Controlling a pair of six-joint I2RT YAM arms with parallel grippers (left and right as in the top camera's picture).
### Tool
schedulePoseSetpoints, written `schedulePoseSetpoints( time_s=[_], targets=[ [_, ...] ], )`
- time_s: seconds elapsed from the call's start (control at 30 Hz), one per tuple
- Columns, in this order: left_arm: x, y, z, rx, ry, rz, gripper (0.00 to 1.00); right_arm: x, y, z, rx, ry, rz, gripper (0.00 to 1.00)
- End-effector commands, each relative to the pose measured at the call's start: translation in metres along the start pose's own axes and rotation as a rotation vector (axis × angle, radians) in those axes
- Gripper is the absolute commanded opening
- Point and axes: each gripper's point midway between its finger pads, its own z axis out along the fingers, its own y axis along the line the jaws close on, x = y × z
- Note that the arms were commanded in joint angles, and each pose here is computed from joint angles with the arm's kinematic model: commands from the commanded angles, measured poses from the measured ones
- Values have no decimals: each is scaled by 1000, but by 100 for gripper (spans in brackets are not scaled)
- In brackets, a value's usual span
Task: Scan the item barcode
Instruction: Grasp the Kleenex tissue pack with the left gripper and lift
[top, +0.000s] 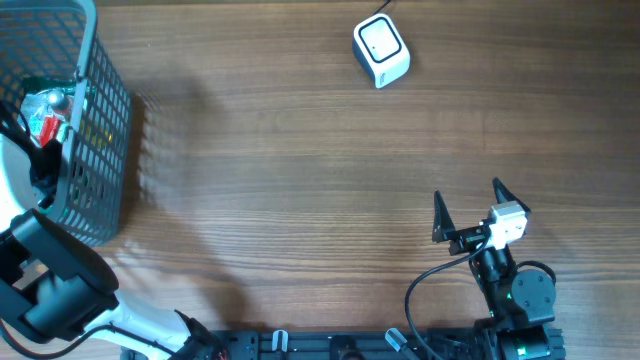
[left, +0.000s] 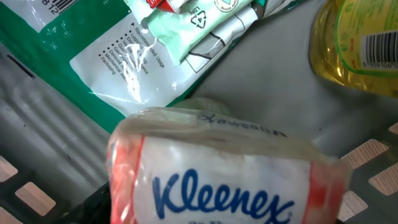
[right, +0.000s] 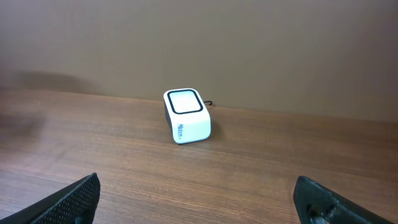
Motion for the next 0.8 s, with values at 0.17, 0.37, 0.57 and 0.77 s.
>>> schedulePoseSetpoints(
  time_s=[0.17,0.37,0.57,0.77],
  targets=[
    [-8,0,-17,16,-37,-4,49,-2,-3,-1,14,-10,-10,100],
    [-37,-2,-85,49,-196,-12,49,-2,-3,-1,14,-10,-11,100],
    [-64,-3,-184,104,-457,-31,51,-2,-3,-1,14,-10,-10,100],
    [-65,-13,-269,246,-660,-84,48,-2,-3,-1,14,-10,-10,100]
  ],
)
